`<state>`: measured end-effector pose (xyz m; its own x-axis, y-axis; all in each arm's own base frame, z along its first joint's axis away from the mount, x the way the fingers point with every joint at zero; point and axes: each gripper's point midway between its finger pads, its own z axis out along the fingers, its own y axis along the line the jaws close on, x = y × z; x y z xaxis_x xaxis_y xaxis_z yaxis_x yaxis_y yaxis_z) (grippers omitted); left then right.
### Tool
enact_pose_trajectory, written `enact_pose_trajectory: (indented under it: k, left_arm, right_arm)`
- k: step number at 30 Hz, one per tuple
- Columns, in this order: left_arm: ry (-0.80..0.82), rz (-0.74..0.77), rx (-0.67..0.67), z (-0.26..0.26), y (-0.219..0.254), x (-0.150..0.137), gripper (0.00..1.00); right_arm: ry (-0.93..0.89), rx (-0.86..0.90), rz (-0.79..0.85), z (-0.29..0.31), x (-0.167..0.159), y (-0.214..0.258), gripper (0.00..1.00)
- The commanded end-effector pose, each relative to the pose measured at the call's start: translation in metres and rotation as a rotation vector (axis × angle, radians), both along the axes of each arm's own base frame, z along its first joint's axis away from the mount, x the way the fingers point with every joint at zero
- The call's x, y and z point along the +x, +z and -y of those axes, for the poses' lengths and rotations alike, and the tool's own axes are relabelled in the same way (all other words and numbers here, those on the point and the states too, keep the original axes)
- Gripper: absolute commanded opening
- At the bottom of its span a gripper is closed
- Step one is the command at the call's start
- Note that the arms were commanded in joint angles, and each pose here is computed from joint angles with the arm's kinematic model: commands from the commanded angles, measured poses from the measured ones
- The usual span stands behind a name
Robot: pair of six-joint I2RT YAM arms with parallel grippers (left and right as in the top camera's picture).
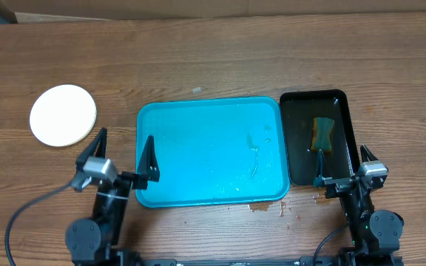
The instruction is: Clean dirty plates on tray and stack at the side
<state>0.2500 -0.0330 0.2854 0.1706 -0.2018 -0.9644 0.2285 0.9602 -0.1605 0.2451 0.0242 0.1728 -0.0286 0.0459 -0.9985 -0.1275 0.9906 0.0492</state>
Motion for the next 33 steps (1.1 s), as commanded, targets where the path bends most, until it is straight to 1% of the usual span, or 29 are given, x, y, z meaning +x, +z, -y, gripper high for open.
enact_pose_trajectory:
  k: [1, 5, 13, 23, 26, 33]
  left_arm:
    - [0.079, 0.030, -0.027, -0.015, -0.012, -0.007, 1.00]
    - [0.097, 0.030, -0.032, -0.018, -0.026, -0.008, 1.00]
    - [0.102, -0.026, -0.030, -0.019, -0.063, -0.004, 1.00]
    - [0.138, -0.282, -0.023, -0.027, -0.127, -0.004, 1.00]
    - [0.153, -0.284, -0.012, -0.030, -0.128, -0.004, 1.00]
    - [0.161, -0.276, 0.059, -0.030, -0.128, -0.004, 1.00]
  right_arm:
    - [0.011, -0.003, 0.006, -0.002, 0.000, -0.001, 1.00]
    - [0.011, -0.003, 0.006, -0.002, 0.000, -0.001, 1.00]
    - [0.011, -0.003, 0.006, -0.002, 0.000, -0.001, 1.00]
    - [0.011, -0.003, 0.006, -0.002, 0.000, -0.001, 1.00]
    - [0.012, -0.003, 0.006, -0.002, 0.000, -0.001, 1.00]
    - [0.011, -0.003, 0.006, -0.002, 0.000, -0.001, 1.00]
